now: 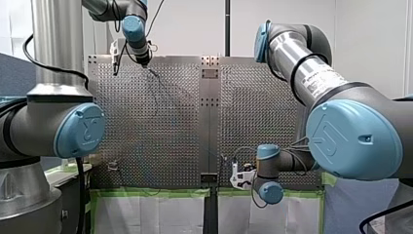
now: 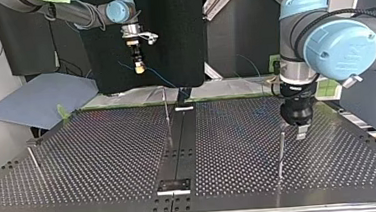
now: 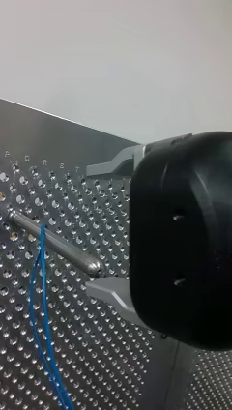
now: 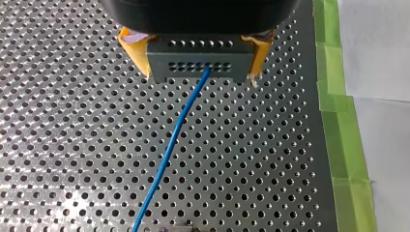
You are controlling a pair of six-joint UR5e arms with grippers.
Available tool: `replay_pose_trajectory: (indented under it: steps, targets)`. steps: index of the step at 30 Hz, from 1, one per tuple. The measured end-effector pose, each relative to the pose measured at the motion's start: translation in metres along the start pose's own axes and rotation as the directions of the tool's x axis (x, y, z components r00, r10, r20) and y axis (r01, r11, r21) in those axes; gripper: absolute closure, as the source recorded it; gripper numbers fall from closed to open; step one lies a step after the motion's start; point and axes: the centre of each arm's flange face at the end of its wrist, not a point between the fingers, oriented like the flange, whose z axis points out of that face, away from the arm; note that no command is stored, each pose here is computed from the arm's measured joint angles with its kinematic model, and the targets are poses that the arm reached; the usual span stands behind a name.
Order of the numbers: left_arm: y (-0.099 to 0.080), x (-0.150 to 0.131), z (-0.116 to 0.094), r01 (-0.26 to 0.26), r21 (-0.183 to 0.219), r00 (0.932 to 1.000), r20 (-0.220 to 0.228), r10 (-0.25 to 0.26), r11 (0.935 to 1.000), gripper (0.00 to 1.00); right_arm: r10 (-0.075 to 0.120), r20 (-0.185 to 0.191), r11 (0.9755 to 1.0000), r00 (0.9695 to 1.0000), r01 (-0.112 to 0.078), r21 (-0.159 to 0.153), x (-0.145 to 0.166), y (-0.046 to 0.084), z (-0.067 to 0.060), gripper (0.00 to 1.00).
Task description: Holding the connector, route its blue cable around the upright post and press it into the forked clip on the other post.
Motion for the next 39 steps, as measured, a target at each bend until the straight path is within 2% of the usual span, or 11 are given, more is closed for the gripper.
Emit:
replay_pose_trajectory:
  steps: [9, 15, 18, 22, 25, 30, 39]
  targets:
    - [-0.001, 0.0, -0.001, 0.002, 0.001, 1.0, -0.001, -0.002, 1.0, 0.0, 0.0, 0.0, 1.0, 1.0, 0.0, 0.0, 0.0, 0.0, 0.0, 1.0]
    - [-0.007, 0.001, -0.004, -0.014, 0.021, 0.9999, -0.002, 0.014, 0.9997, 0.0, 0.0, 0.001, 1.0, 1.0, 0.0, 0.001, 0.0, 0.0, 0.0, 1.0]
    - [-0.016, 0.002, -0.008, -0.04, 0.06, 0.9992, 0.0, 0.04, 0.9974, 0.0, 0.0, 0.002, 1.0, 1.0, 0.0, 0.0, 0.0, 0.0, 0.0, 1.0]
    - [-0.035, 0.003, -0.014, -0.068, 0.133, 0.9976, 0.022, 0.066, 0.9888, 0.0, 0.0, 0.001, 1.0, 1.0, 0.0, 0.0, 0.0, 0.0, 0.0, 1.0]
    - [-0.046, 0.003, -0.018, -0.076, 0.169, 0.9966, 0.043, 0.07, 0.9827, 0.0, 0.001, -0.001, 1.0, 1.0, -0.001, 0.001, 0.0, -0.001, 0.0, 1.0]
    - [-0.063, 0.007, -0.019, -0.081, 0.186, 0.9953, 0.069, 0.069, 0.9793, 0.0, 0.002, -0.004, 1.0, 1.0, -0.002, 0.003, 0.0, -0.001, 0.0, 1.0]
    - [-0.098, 0.031, -0.006, -0.116, 0.185, 0.9907, 0.092, 0.1, 0.9759, 0.0, 0.005, -0.005, 0.9998, 1.0, -0.005, 0.018, 0.001, -0.003, 0.0, 1.0]
